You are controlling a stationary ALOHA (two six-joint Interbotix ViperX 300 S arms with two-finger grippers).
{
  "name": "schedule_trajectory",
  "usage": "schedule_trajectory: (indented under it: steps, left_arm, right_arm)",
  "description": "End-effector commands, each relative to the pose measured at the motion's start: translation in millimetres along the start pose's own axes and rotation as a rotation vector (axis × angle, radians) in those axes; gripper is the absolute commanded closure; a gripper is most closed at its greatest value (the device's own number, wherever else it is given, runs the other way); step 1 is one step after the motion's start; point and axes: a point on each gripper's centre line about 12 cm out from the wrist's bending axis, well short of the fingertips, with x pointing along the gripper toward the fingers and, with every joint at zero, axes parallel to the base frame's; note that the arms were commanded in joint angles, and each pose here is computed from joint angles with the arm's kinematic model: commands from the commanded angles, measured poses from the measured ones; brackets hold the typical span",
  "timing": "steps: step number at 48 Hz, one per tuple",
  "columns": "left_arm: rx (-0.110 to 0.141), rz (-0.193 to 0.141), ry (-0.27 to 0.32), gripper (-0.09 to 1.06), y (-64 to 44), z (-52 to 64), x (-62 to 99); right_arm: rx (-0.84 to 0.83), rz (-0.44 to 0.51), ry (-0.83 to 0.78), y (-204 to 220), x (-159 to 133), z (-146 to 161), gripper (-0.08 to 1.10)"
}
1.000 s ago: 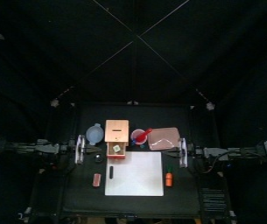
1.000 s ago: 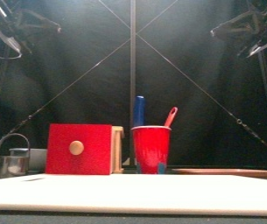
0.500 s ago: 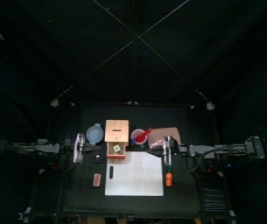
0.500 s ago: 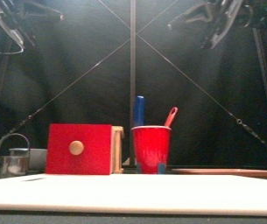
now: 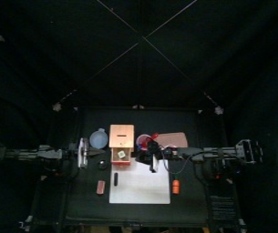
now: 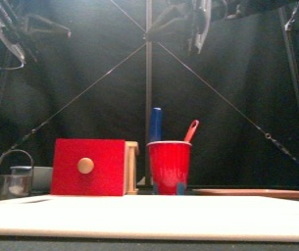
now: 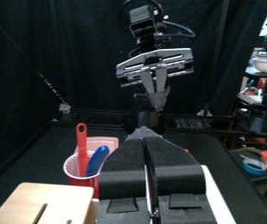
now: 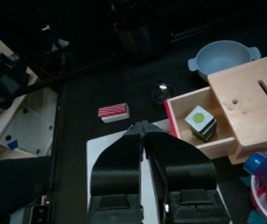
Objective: Place sushi on board then cut the sushi with the knife then place the pieces on the plate
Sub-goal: Place the sushi on the board
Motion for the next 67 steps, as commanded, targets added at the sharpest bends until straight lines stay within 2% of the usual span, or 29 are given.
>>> schedule_trajectory:
  steps: [1, 5, 8, 23, 38, 48, 53, 59, 62, 67]
  left_arm:
    - [-0.011, 0.062, -0.010, 0.86, 11.8, 1.8, 0.4]
    - [-0.029, 0.121, -0.008, 0.86, 22.4, -0.6, -2.2]
    - [-0.036, 0.140, -0.006, 0.86, 25.9, -1.7, -3.0]
    - [-0.026, 0.170, -0.001, 0.86, 31.7, -3.9, -4.6]
    - [-0.021, 0.222, 0.012, 0.86, 41.3, -9.8, -8.8]
    - [-0.023, 0.226, 0.013, 0.86, 41.8, -12.3, -10.3]
    - [-0.025, 0.227, 0.018, 0.86, 41.9, -13.8, -10.6]
    - [-0.025, 0.227, 0.021, 0.86, 41.9, -15.0, -11.0]
    - [-0.027, 0.227, 0.019, 0.86, 41.8, -14.7, -11.1]
    - [-0.030, 0.229, 0.020, 0.86, 42.1, -15.2, -11.4]
  right_arm:
    - [-0.017, -0.007, 0.008, 0.2, 6.2, 22.9, 0.98]
    - [-0.028, -0.019, 0.057, -1.8, 21.5, 25.8, 0.97]
    - [-0.024, -0.029, 0.098, -4.4, 32.6, 30.1, 0.95]
    - [-0.064, -0.068, 0.309, -11.4, 80.1, 37.8, 0.93]
    - [-0.069, -0.091, 0.379, -23.2, 130.2, 22.1, 0.89]
    - [-0.012, -0.117, 0.399, -33.3, 141.2, 24.7, 0.65]
    - [0.068, -0.185, 0.421, -42.8, 139.2, 23.5, 0.50]
    - [0.060, -0.315, 0.459, -55.4, 134.2, 18.4, 0.32]
    - [0.081, -0.371, 0.459, -59.4, 134.4, 16.6, 0.25]
    - [0.171, -0.405, 0.451, -58.0, 139.6, 12.0, 0.17]
